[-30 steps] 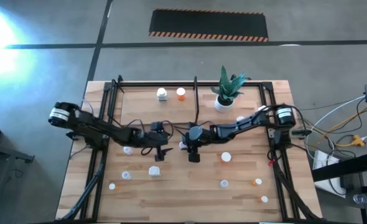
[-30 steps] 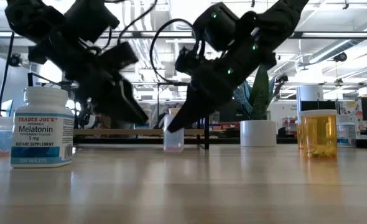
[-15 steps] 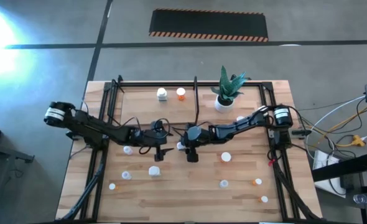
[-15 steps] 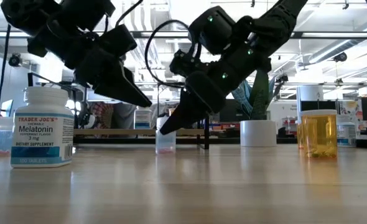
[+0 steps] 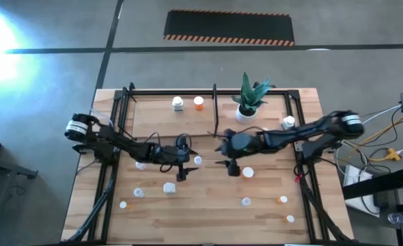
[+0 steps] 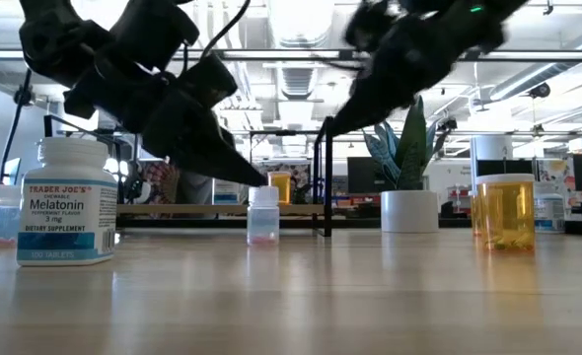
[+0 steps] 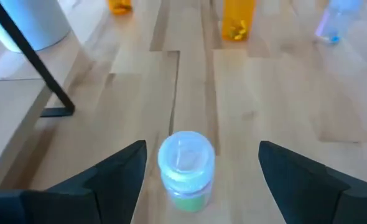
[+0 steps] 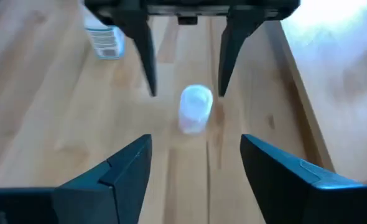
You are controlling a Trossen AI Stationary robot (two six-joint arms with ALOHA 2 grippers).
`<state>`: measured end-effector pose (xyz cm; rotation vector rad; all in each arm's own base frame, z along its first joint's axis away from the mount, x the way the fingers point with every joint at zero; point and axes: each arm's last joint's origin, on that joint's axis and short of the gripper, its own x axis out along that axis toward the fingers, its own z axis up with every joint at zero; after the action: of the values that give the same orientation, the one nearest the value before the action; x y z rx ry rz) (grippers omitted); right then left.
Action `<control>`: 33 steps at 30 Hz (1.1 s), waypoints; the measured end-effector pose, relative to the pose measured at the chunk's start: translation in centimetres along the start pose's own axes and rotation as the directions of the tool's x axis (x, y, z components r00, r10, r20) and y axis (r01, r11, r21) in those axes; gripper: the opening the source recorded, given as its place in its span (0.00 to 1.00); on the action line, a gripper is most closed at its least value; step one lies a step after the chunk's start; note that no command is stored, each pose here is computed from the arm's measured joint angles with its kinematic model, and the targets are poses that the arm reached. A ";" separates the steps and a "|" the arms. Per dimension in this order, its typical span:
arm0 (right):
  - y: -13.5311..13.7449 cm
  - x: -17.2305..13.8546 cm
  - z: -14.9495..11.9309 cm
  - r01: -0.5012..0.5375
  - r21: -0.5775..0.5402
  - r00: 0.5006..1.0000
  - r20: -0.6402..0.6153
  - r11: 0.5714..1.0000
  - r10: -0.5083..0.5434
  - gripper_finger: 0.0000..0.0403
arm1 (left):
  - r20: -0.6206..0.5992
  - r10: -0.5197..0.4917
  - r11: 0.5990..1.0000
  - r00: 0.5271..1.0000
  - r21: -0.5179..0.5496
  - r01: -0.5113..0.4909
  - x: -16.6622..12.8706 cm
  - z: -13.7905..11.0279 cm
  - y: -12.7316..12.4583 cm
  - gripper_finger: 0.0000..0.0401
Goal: Pick and place medicine bottles onto shelf by color
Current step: Put the transparent medicine container onto the shelf
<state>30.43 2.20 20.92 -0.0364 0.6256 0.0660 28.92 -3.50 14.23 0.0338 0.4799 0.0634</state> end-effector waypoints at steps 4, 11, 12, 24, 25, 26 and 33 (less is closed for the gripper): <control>0.8 -2.5 -1.5 0.042 0.061 0.997 0.055 0.997 -0.046 0.55 | 0.013 0.038 0.999 0.999 -0.002 -0.038 0.6 0.1 0.0 0.73; 2.1 -5.2 -3.3 0.104 0.111 0.985 0.123 0.988 -0.118 0.54 | -0.020 0.052 0.999 0.998 0.005 -0.052 1.6 -0.5 -0.1 0.61; 2.2 -5.5 -3.4 0.109 0.115 0.983 0.136 0.987 -0.125 0.54 | -0.027 0.052 0.999 0.998 0.007 -0.052 1.6 -0.6 -0.1 0.58; 2.7 -6.0 -4.2 0.151 0.120 0.976 0.141 0.981 -0.167 0.54 | 0.007 0.051 0.999 0.999 -0.002 -0.051 1.2 0.1 0.0 0.29; 2.7 -5.9 -4.2 0.154 0.119 0.976 0.135 0.981 -0.170 0.54 | 0.008 0.050 0.999 0.999 -0.004 -0.050 1.0 0.2 0.0 0.29; 2.7 -5.8 -4.3 0.157 0.118 0.976 0.130 0.981 -0.172 0.54 | 0.003 0.050 0.999 0.999 -0.011 -0.050 0.7 0.5 0.1 0.29; 2.7 -5.0 -4.7 0.168 0.097 0.980 0.094 0.981 -0.177 0.54 | -0.088 0.243 0.967 0.966 -0.054 -0.248 -4.2 2.5 2.1 0.29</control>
<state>23.41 4.43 19.97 -0.0014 0.5201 -0.1273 26.25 -1.76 18.48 0.0273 0.5526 0.3250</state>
